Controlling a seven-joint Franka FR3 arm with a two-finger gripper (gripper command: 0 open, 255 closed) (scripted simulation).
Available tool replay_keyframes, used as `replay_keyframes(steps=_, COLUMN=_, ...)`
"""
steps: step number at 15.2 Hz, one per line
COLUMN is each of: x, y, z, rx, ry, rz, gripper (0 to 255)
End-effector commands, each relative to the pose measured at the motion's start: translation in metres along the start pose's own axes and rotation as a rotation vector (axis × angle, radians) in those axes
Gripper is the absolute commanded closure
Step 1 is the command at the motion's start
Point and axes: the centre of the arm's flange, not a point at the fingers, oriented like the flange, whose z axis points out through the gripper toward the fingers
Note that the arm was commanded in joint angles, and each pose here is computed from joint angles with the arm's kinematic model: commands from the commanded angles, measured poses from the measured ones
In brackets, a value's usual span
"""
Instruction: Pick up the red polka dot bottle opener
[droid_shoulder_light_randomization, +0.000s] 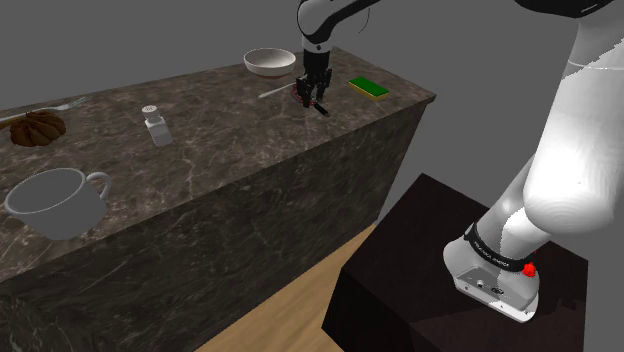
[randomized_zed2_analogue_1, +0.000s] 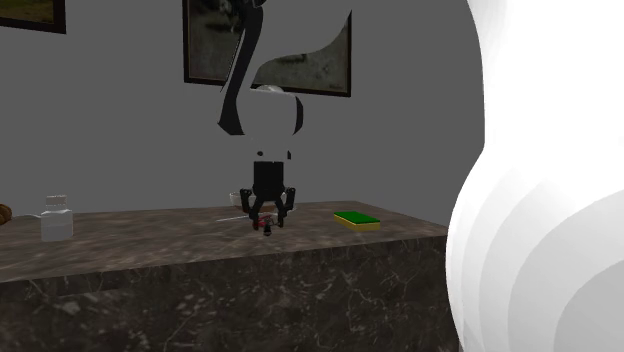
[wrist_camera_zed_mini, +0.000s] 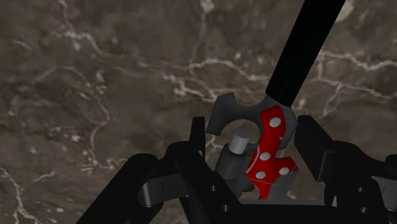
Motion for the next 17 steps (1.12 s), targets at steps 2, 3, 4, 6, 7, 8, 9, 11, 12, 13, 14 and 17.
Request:
replay_keyframes(steps=2, x=0.0, y=0.0, z=-0.005, rx=0.0, ry=0.0, rz=0.0, gripper=255)
replay_keyframes(steps=3, x=0.0, y=0.0, z=-0.011, rx=0.0, ry=0.0, rz=0.0, gripper=255)
replay_keyframes(steps=4, x=0.0, y=0.0, z=-0.016, rx=0.0, ry=0.0, rz=0.0, gripper=255)
replay_keyframes(steps=6, x=0.0, y=-0.001, z=-0.026, rx=0.0, ry=0.0, rz=0.0, gripper=255)
replay_keyframes(steps=7, x=0.0, y=-0.001, z=-0.032, rx=0.0, ry=0.0, rz=0.0, gripper=255)
replay_keyframes(steps=8, x=0.0, y=-0.001, z=-0.037, rx=0.0, ry=0.0, rz=0.0, gripper=255)
replay_keyframes(steps=9, x=0.0, y=-0.001, z=-0.042, rx=0.0, ry=0.0, rz=0.0, gripper=255)
replay_keyframes(steps=11, x=0.0, y=-0.001, z=-0.053, rx=0.0, ry=0.0, rz=0.0, gripper=255)
replay_keyframes(steps=12, x=0.0, y=-0.001, z=-0.058, rx=0.0, ry=0.0, rz=0.0, gripper=255)
replay_keyframes(steps=13, x=0.0, y=-0.001, z=-0.063, rx=0.0, ry=0.0, rz=0.0, gripper=255)
replay_keyframes(steps=14, x=0.0, y=-0.001, z=-0.069, rx=0.0, ry=0.0, rz=0.0, gripper=255)
replay_keyframes(steps=17, x=0.0, y=-0.001, z=-0.08, rx=0.0, ry=0.0, rz=0.0, gripper=255)
